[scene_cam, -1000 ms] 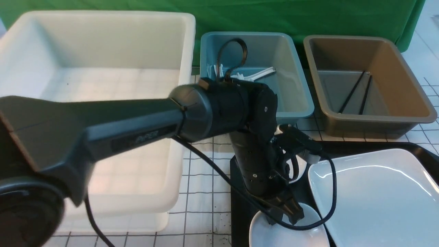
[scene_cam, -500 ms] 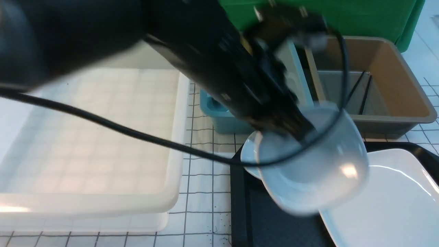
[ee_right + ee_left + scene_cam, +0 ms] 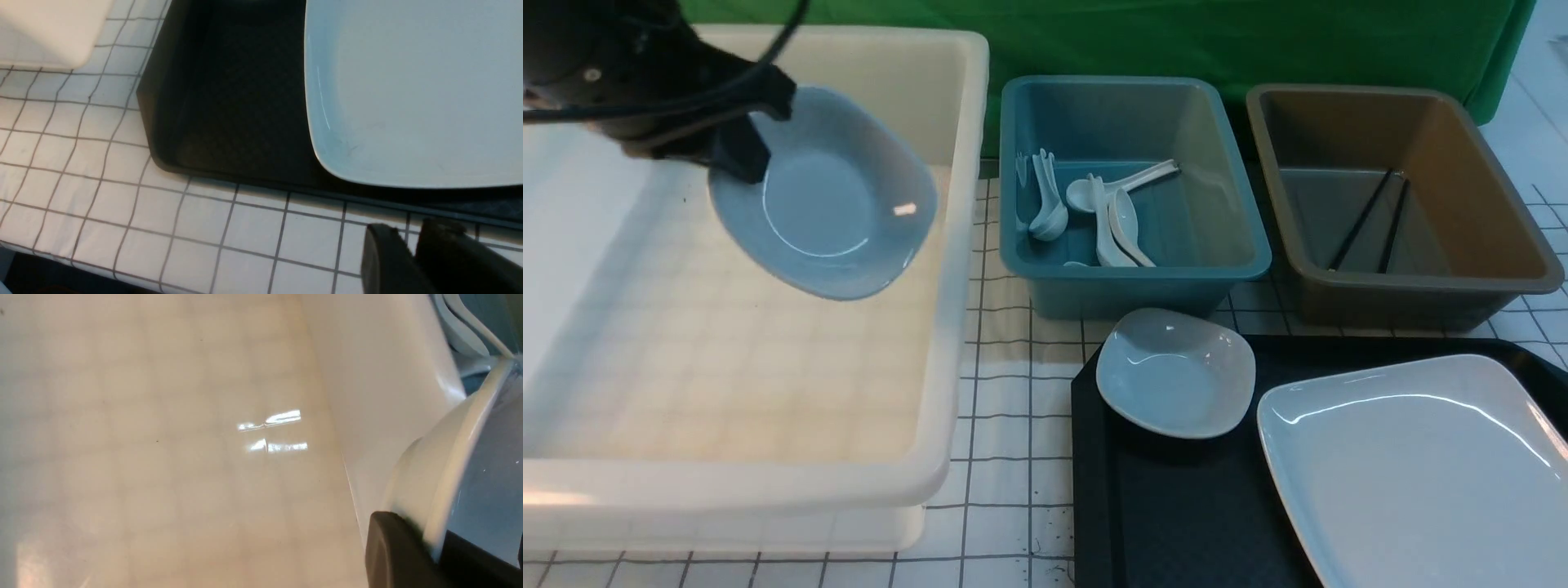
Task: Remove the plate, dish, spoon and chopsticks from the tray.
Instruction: Use the left arm to put the small plate into the large storage box on the left
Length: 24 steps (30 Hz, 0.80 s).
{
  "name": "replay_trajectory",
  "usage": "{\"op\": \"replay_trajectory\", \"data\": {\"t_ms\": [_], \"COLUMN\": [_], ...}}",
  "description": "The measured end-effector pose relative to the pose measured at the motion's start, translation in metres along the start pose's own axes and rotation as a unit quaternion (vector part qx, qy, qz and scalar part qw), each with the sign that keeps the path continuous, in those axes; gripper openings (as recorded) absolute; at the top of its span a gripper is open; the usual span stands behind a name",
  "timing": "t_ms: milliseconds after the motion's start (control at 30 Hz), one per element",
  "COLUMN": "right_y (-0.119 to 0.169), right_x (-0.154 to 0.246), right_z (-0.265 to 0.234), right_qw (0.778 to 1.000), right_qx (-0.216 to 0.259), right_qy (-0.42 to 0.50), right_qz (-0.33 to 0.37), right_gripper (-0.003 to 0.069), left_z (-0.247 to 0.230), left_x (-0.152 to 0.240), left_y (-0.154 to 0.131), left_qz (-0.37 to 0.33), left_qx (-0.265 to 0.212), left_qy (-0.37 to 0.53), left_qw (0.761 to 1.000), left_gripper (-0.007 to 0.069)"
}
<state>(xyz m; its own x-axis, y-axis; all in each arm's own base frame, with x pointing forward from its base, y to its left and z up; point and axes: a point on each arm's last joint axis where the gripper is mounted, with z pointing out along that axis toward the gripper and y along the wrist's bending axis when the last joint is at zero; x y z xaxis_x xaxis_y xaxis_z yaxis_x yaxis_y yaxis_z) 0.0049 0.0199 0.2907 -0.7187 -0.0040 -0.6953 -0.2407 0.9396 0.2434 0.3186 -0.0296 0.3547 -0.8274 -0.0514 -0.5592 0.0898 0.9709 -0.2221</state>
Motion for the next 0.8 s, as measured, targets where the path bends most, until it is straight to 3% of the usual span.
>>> {"op": "replay_trajectory", "data": {"t_ms": [67, 233, 467, 800], "right_y": [0.0, 0.0, 0.001, 0.001], "right_x": [-0.001, -0.003, -0.01, -0.014], "right_z": [0.0, 0.0, -0.001, -0.001], "right_qw": [1.0, 1.0, 0.998, 0.997], "right_qx": [0.0, -0.001, -0.004, -0.006], "right_qy": [-0.003, -0.019, -0.058, -0.075], "right_qz": [0.0, 0.0, 0.0, 0.0], "right_gripper": [0.0179, 0.0179, 0.0179, 0.0179], "left_z": [0.016, 0.053, 0.098, 0.149], "left_x": [0.009, 0.039, 0.066, 0.082], "left_y": [0.019, 0.047, 0.06, 0.067], "left_qz": [-0.046, -0.108, -0.135, -0.186], "left_qx": [0.011, -0.018, -0.026, 0.006], "left_qy": [-0.016, -0.042, 0.023, 0.084], "left_qw": [0.999, 0.993, 0.99, 0.979], "left_gripper": [0.0008, 0.0008, 0.0008, 0.0011]}}
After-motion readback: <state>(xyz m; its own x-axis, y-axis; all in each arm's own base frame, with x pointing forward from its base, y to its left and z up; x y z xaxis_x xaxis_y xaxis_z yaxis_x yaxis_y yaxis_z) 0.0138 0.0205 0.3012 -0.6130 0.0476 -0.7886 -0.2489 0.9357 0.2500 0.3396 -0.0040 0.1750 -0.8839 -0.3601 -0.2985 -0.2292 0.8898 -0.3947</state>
